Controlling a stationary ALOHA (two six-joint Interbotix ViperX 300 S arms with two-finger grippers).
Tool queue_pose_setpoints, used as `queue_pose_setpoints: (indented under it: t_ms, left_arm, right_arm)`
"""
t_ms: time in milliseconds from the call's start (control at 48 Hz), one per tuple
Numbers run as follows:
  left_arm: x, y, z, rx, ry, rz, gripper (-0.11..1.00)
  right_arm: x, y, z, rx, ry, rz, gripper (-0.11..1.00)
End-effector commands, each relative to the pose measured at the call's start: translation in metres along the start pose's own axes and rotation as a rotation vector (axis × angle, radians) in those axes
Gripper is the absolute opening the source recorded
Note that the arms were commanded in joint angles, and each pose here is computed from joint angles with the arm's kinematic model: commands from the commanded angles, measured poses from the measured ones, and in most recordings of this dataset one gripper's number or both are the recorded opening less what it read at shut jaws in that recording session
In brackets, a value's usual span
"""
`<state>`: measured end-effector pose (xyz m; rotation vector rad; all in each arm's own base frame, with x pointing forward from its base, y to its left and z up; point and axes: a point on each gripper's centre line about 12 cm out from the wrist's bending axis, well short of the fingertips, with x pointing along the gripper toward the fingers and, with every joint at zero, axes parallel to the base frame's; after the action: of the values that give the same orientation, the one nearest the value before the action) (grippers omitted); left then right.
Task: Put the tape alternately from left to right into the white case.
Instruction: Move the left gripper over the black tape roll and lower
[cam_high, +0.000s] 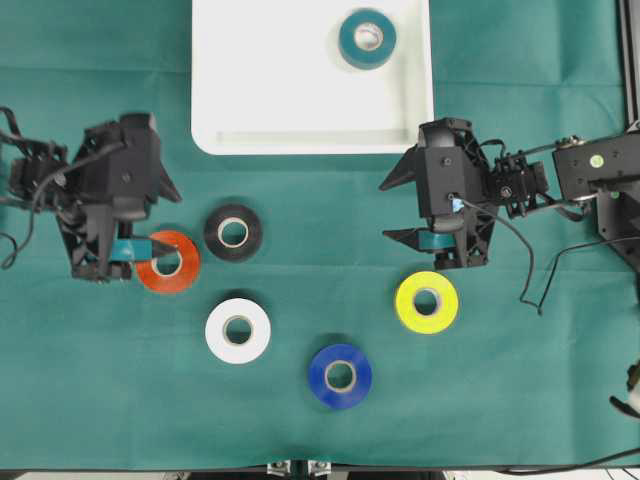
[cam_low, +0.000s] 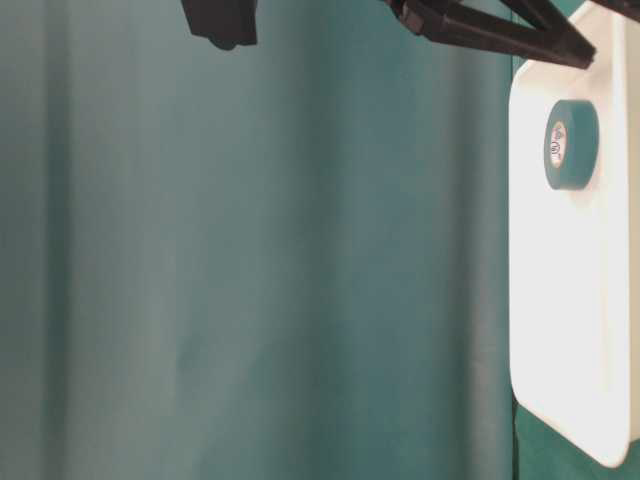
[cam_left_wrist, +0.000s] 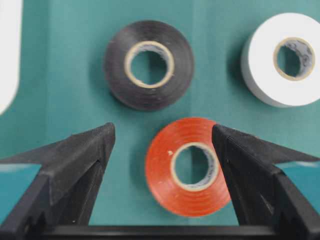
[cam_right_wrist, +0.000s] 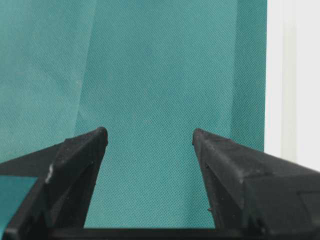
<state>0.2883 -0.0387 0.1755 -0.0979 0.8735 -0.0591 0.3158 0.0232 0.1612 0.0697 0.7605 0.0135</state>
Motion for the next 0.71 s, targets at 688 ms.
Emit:
queue_pose_setpoints:
  t_ms: [688]
  left_arm:
    - [0.064,-0.025,0.033,0.034,0.053,-0.026,0.86]
  right_arm:
    - [-0.002,0.003,0.007,-0.011,-0.038,0.014,0.76]
